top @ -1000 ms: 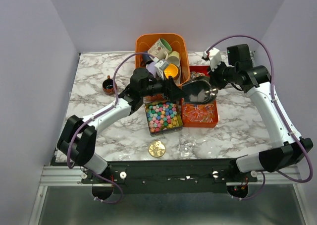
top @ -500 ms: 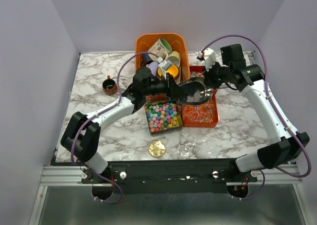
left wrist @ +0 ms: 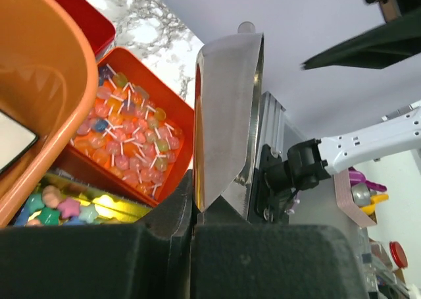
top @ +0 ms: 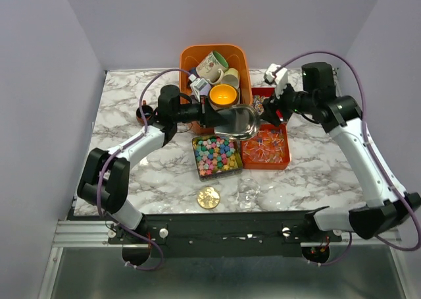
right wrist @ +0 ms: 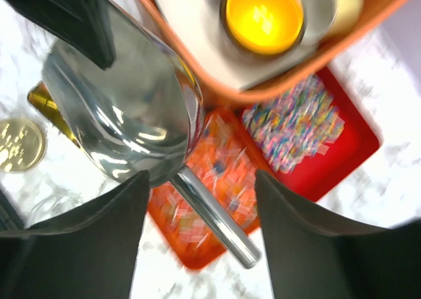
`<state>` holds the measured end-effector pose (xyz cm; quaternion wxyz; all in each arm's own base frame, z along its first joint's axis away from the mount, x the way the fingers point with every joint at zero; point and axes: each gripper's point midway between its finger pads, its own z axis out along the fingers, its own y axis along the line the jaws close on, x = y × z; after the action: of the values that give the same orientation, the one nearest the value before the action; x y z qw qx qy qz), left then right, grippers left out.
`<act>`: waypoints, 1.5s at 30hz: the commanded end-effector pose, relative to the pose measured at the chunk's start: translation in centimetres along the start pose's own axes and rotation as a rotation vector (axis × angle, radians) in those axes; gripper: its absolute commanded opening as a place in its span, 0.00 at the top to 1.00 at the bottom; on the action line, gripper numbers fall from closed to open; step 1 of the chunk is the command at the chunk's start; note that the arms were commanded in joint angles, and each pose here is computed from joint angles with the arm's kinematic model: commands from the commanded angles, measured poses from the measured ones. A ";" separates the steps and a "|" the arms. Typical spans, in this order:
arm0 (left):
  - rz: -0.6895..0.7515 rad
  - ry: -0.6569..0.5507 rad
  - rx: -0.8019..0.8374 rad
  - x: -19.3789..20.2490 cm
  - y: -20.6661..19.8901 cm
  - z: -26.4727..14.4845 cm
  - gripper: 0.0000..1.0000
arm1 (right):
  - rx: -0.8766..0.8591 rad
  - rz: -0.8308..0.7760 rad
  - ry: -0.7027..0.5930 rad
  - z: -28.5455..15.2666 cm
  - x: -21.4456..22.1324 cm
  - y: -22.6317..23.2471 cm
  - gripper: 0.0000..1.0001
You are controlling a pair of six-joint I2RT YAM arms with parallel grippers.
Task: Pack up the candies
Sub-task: Pick up the spatula from the center of the board.
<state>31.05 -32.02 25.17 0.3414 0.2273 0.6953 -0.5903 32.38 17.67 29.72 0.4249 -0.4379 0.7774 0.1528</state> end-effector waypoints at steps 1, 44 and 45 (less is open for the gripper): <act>0.038 0.095 0.166 1.4 -3.2 -2.3 1.00 | 0.006 -0.335 -0.367 -5.4 -5.7 2.8 0.25; -0.234 0.092 0.134 2.4 -1.0 -4.1 1.00 | -0.203 -0.818 -0.200 2.6 4.1 7.2 0.58; -0.236 0.092 0.136 2.4 -1.1 -4.1 1.00 | -0.199 -0.826 -0.205 2.7 4.0 7.2 0.61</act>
<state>27.74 -28.47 23.85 0.2152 0.1933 0.6937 -0.6596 26.14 21.07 24.31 0.4760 -0.7339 0.4711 0.1136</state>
